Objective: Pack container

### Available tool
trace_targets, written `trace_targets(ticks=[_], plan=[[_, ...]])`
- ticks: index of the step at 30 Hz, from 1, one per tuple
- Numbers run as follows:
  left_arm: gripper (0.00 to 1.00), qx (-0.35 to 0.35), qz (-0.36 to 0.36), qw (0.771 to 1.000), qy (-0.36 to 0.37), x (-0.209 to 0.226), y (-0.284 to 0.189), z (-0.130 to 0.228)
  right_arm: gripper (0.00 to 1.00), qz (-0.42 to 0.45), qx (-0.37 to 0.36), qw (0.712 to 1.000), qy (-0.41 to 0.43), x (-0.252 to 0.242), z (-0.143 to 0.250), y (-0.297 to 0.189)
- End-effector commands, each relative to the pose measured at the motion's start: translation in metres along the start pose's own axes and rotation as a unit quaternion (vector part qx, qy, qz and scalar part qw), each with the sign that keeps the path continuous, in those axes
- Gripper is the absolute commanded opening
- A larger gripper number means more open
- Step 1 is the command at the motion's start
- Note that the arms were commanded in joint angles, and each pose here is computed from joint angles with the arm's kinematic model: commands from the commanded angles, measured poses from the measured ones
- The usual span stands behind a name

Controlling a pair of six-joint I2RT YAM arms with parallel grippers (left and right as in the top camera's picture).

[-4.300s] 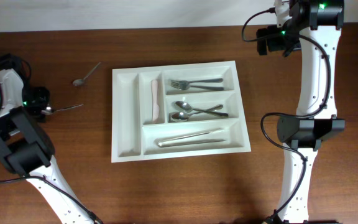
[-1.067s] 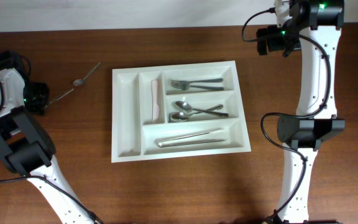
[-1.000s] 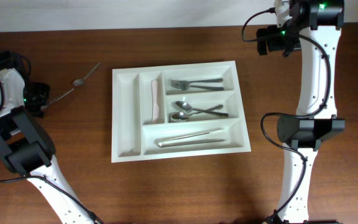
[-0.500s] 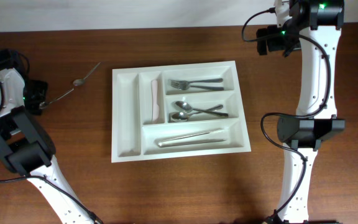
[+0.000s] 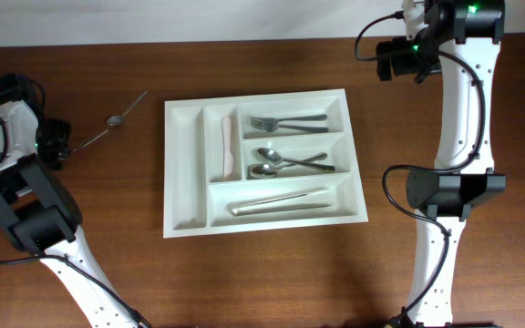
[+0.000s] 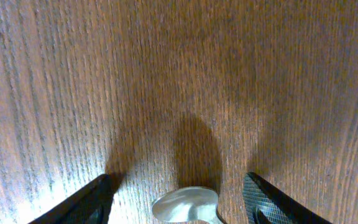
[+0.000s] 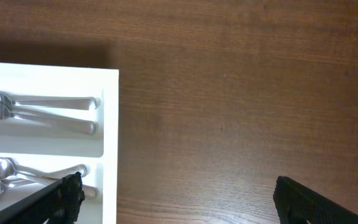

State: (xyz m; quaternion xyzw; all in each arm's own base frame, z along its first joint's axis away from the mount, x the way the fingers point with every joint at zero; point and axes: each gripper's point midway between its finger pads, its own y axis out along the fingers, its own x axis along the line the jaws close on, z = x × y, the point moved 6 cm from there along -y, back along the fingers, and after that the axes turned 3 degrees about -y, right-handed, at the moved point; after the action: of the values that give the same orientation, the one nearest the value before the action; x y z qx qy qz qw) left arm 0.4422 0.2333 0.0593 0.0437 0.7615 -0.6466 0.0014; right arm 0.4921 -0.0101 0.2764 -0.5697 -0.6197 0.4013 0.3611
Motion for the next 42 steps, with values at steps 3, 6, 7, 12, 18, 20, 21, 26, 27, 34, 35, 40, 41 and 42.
trace_targets(ticks=[3, 6, 7, 12, 18, 20, 21, 26, 27, 34, 35, 40, 41, 42], plan=[[0.64, 0.062, -0.032, 0.998, 0.003, 0.010, 0.048, 0.021, 0.99, -0.003, -0.018, 1.000, -0.001, 0.003, -0.002, -0.018], [0.54, 0.062, -0.034, 0.998, 0.003, 0.010, 0.048, 0.021, 0.99, -0.003, -0.018, 1.000, -0.001, 0.003, -0.002, -0.018], [0.49, 0.062, -0.034, 0.998, 0.003, 0.010, 0.048, 0.021, 0.99, -0.004, -0.018, 1.000, -0.001, 0.003, -0.002, -0.018], [0.34, 0.070, -0.029, 0.997, 0.002, 0.009, 0.048, 0.023, 0.99, -0.003, -0.018, 1.000, -0.001, 0.003, -0.002, -0.018], [0.23, 0.074, -0.028, 0.997, 0.002, 0.009, 0.048, 0.024, 0.99, -0.004, -0.018, 1.000, -0.001, 0.003, -0.002, -0.018], [0.20, 0.077, -0.028, 0.997, 0.002, 0.009, 0.047, 0.025, 0.99, -0.004, -0.018, 1.000, -0.001, 0.003, -0.002, -0.018], [0.18, 0.078, -0.028, 0.997, 0.002, 0.009, 0.047, 0.025, 0.99, -0.003, -0.018, 1.000, -0.001, 0.003, -0.002, -0.018], [0.03, 0.084, -0.027, 0.996, 0.002, 0.009, 0.047, 0.027, 0.99, -0.003, -0.018, 1.000, -0.001, 0.003, -0.002, -0.018], [0.02, 0.084, -0.027, 0.996, 0.002, 0.010, 0.047, 0.027, 0.99, -0.003, -0.018, 1.000, -0.001, 0.003, -0.002, -0.018], [0.02, 0.087, -0.030, 0.996, 0.002, 0.011, 0.047, 0.028, 0.99, -0.003, -0.018, 1.000, -0.001, 0.003, -0.002, -0.018], [0.02, 0.090, -0.028, 0.996, 0.002, 0.010, 0.047, 0.028, 0.99, -0.004, -0.018, 1.000, -0.001, 0.003, -0.002, -0.018], [0.02, 0.123, -0.003, 0.992, -0.002, 0.004, 0.044, 0.034, 0.99, -0.004, -0.018, 1.000, -0.001, 0.003, -0.002, -0.018], [0.02, 0.128, 0.001, 0.992, -0.003, 0.003, 0.044, 0.035, 0.99, -0.003, -0.018, 1.000, -0.001, 0.003, -0.002, -0.018], [0.02, 0.130, 0.004, 0.991, -0.003, 0.002, 0.043, 0.035, 0.99, -0.003, -0.018, 1.000, -0.001, 0.003, -0.002, -0.018]])
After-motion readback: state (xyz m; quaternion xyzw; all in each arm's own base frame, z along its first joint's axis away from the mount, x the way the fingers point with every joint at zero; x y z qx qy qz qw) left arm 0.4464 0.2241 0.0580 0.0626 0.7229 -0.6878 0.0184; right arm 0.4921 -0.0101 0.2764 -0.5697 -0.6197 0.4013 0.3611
